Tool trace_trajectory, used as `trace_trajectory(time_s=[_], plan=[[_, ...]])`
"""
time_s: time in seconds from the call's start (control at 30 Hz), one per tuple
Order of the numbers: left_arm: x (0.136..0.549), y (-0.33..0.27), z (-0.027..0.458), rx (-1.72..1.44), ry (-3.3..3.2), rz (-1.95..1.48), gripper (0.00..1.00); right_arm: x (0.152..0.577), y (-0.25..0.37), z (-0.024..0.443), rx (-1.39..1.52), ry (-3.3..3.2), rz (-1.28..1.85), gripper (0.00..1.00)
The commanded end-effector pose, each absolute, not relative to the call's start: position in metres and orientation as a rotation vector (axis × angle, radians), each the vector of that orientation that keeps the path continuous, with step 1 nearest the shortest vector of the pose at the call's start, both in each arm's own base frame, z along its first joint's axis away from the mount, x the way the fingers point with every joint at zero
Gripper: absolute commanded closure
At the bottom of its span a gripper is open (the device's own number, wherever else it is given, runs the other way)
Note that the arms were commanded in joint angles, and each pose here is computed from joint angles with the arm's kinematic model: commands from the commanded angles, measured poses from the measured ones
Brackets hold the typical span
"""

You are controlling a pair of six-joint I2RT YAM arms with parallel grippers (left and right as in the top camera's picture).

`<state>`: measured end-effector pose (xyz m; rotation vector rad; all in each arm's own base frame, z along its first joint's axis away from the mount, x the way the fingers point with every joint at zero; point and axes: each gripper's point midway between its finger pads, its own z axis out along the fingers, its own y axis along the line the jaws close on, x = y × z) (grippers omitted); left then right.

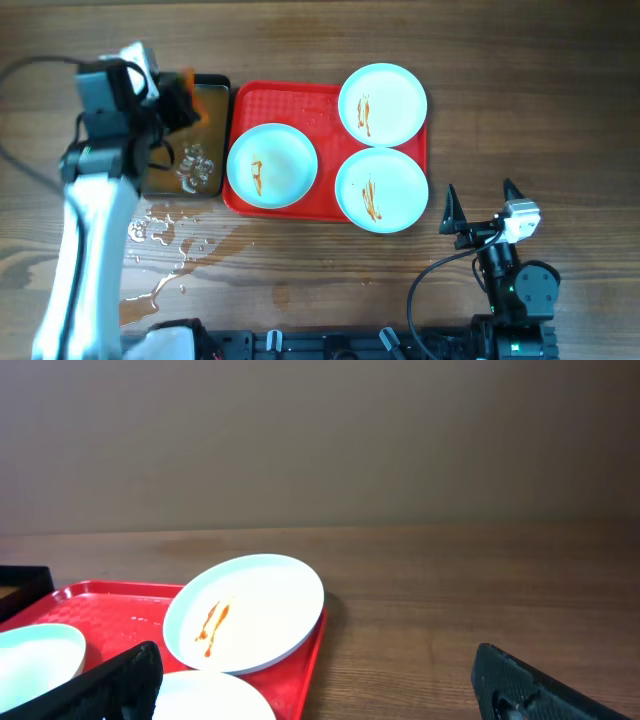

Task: Clean dirty plates on tray and stack at the side
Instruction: 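Carry the sponge with the left gripper onto the left white plate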

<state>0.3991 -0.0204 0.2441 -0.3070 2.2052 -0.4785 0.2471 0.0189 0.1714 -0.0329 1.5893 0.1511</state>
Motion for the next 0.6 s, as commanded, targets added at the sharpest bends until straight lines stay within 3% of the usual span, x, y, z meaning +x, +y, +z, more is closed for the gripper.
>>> trace_trajectory(time_s=[0.0, 0.13, 0.37, 0.57], plan=[[0.365, -0.082, 0.311, -0.066, 2.078, -0.638, 0.96, 0.247, 0.019, 0.173, -0.028, 1.583, 0.153, 0.00], [0.348, -0.133, 0.282, 0.059, 2.202, -0.721, 0.96, 0.247, 0.019, 0.173, -0.028, 1.583, 0.153, 0.00], [0.355, -0.181, 0.131, 0.140, 2.593, -0.479, 0.96, 0.247, 0.019, 0.173, -0.028, 1.583, 0.153, 0.00], [0.360, -0.200, 0.037, -0.096, 2.780, -0.392, 0.96, 0.247, 0.019, 0.173, -0.028, 1.583, 0.153, 0.00]])
